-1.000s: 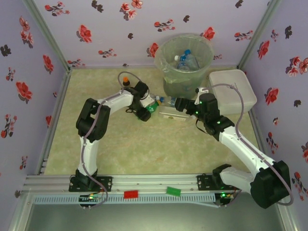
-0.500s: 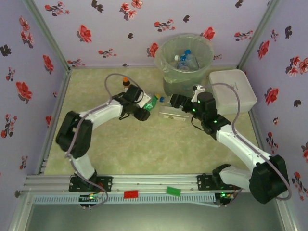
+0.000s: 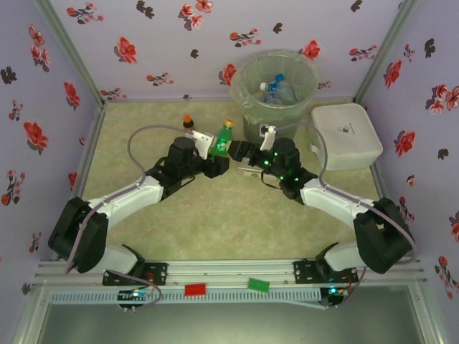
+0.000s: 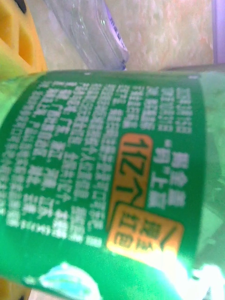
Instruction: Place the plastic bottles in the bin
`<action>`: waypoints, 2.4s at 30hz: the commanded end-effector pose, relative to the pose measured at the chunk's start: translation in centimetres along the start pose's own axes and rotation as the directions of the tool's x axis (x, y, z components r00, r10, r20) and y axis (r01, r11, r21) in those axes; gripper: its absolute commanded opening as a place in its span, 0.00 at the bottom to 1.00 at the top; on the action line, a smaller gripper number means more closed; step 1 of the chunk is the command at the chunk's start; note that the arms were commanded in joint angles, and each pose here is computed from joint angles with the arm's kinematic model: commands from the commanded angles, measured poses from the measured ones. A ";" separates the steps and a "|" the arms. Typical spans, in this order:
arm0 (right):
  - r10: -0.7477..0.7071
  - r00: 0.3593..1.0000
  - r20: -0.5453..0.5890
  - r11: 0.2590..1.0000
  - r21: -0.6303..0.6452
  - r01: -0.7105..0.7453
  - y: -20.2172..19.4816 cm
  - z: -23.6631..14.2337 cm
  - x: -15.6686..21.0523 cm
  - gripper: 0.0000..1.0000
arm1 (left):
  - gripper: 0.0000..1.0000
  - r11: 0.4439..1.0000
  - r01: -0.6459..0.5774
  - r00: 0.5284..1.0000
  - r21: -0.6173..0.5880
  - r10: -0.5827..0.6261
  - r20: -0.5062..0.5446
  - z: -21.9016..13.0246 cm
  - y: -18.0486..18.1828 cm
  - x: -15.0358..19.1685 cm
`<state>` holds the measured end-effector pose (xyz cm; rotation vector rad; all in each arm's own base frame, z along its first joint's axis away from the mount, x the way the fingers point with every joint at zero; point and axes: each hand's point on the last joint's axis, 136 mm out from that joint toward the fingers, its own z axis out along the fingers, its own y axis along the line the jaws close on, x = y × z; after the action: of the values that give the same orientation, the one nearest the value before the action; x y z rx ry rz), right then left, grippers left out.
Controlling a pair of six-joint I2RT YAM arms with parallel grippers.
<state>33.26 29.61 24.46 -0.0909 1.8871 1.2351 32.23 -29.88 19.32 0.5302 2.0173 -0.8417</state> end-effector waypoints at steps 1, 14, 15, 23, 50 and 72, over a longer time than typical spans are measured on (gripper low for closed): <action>-0.043 0.998 0.052 0.990 -0.129 0.050 3.9 0.4 -1.8 0.95 | 0.49 0.992 0.032 0.995 0.124 -0.043 0.087 -0.7 -2.7 -2.4; -0.090 0.995 0.035 0.991 -0.101 0.094 3.2 1.5 -1.3 0.69 | 0.50 0.967 0.011 1.000 0.256 -0.015 0.014 -1.9 -5.6 0.2; -0.085 0.996 0.030 0.991 -0.098 0.087 3.2 1.6 -1.2 0.68 | 0.50 0.966 0.010 1.000 0.259 -0.015 0.017 -2.1 -5.7 0.2; -0.060 0.998 0.020 0.994 -0.095 0.062 3.1 2.0 -0.7 0.49 | 0.59 0.962 0.005 0.999 0.274 -0.018 0.045 -2.2 -6.1 -0.3; -0.474 0.832 0.289 0.850 0.397 0.347 3.3 -3.7 -24.4 0.38 | 1.00 0.853 0.426 0.888 -0.302 -0.332 0.317 -7.1 10.1 1.8; -0.279 0.923 0.266 0.887 0.440 0.141 -8.1 5.4 -27.8 0.48 | 1.00 0.854 0.389 0.915 -0.345 -0.313 0.256 -8.2 10.2 4.1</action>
<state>57.71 19.42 34.66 0.0932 1.7956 0.5808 32.34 -17.60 16.40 -0.1466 2.0372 -0.6896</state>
